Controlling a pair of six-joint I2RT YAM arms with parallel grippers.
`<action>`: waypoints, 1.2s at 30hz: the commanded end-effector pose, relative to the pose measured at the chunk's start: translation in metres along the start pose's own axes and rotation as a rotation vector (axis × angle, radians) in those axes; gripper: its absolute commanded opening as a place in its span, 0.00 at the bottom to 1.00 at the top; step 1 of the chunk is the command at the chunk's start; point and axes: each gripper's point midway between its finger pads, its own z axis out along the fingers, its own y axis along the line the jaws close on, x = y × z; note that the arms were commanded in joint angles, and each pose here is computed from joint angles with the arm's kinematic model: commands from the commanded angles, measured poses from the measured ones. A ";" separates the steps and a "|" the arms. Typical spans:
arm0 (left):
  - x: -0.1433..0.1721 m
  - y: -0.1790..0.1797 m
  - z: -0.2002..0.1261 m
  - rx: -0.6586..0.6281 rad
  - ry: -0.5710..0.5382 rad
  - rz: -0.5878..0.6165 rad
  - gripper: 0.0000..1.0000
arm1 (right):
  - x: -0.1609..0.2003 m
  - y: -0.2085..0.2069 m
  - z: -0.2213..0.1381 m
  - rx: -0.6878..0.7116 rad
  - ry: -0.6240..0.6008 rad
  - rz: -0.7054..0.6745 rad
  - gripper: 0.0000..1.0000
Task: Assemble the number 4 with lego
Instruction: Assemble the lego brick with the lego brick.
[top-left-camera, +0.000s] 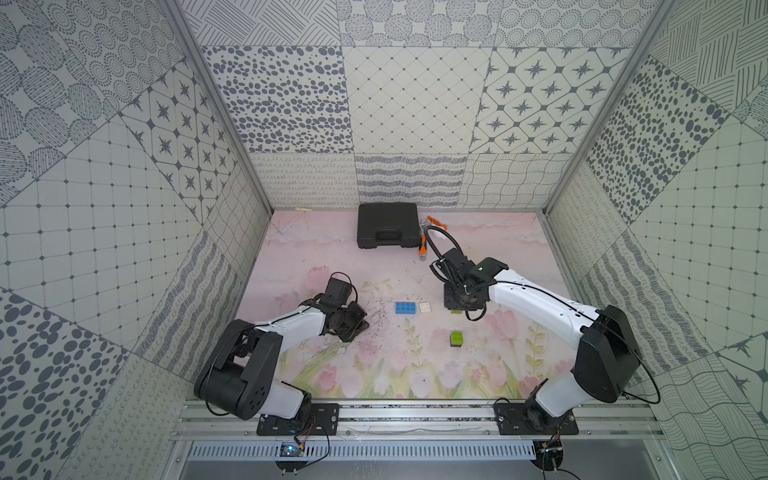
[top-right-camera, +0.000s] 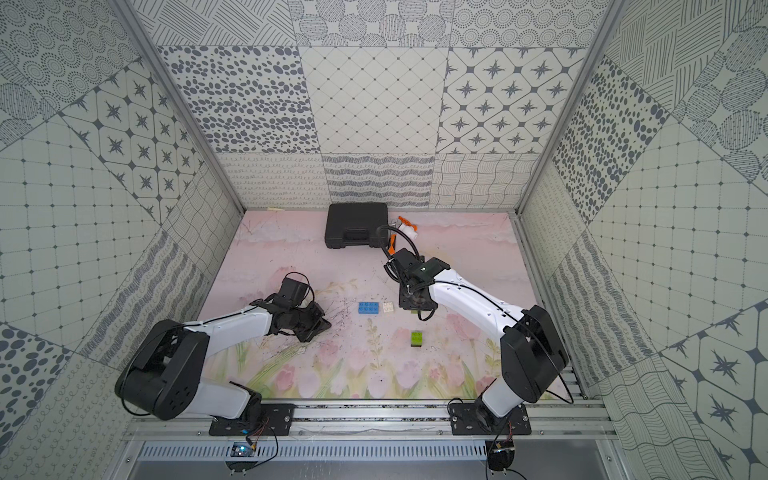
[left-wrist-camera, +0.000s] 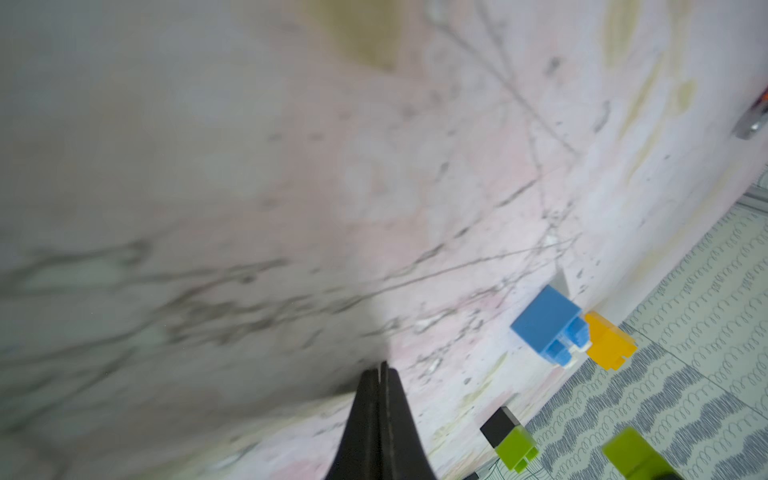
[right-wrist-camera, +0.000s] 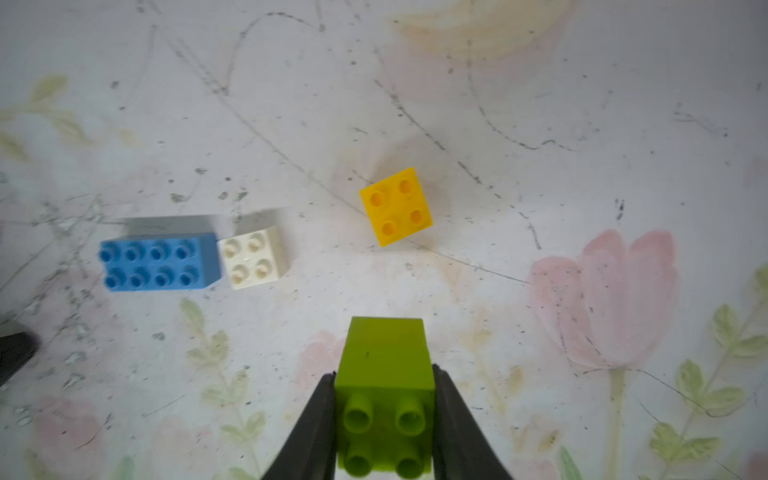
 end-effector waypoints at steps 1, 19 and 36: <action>-0.011 -0.020 0.030 0.039 -0.024 0.076 0.00 | -0.010 -0.034 0.013 0.026 -0.030 0.099 0.00; -0.011 -0.019 0.075 0.037 0.040 0.078 0.00 | 0.026 -0.097 0.095 0.224 0.161 0.197 0.00; 0.008 0.003 0.080 -0.017 0.053 0.025 0.00 | -0.002 -0.080 0.012 0.019 -0.103 0.235 0.00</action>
